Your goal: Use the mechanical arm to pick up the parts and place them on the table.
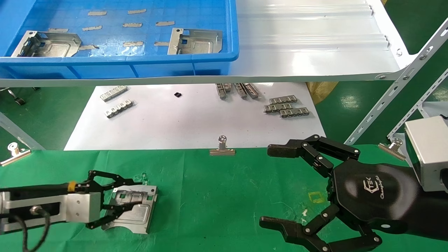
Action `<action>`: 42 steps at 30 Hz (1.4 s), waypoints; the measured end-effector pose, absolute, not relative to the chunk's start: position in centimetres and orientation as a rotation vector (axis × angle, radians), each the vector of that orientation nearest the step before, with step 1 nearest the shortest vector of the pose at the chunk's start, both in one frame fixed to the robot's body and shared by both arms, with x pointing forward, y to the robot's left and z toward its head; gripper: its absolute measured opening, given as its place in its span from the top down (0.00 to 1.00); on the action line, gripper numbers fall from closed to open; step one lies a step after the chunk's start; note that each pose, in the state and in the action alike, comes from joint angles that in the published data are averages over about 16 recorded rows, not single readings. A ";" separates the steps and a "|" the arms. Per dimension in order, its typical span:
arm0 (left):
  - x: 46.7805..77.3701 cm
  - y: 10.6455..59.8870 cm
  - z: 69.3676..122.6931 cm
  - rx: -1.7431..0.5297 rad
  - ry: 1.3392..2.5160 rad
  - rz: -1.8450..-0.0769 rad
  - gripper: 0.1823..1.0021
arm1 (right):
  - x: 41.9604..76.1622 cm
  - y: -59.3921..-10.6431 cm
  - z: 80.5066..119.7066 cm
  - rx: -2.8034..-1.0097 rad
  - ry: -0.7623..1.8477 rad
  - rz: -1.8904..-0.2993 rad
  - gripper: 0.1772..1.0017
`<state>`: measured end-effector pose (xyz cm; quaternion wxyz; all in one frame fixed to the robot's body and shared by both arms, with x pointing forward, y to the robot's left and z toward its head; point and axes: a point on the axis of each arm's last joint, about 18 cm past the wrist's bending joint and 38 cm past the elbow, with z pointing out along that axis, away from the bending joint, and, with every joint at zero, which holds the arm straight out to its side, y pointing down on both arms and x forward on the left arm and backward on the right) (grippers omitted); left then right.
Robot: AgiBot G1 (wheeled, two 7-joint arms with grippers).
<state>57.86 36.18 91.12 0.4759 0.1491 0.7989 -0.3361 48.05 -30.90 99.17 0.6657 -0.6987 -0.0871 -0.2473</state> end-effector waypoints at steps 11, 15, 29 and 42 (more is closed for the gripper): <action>56.3 36.8 91.2 0.176 1.986 -1.133 0.48 | 48.1 -30.9 99.2 -1.577 -0.196 -0.559 0.00; 56.2 36.7 91.2 0.159 1.986 -1.166 0.36 | 48.1 -30.9 99.2 -1.577 -0.196 -0.559 0.00; 55.1 34.7 93.0 0.178 1.961 -1.296 0.08 | 48.1 -30.9 99.2 -1.577 -0.196 -0.558 0.00; 53.4 32.8 95.1 0.197 1.940 -1.457 0.00 | 48.1 -30.9 99.2 -1.577 -0.196 -0.558 0.00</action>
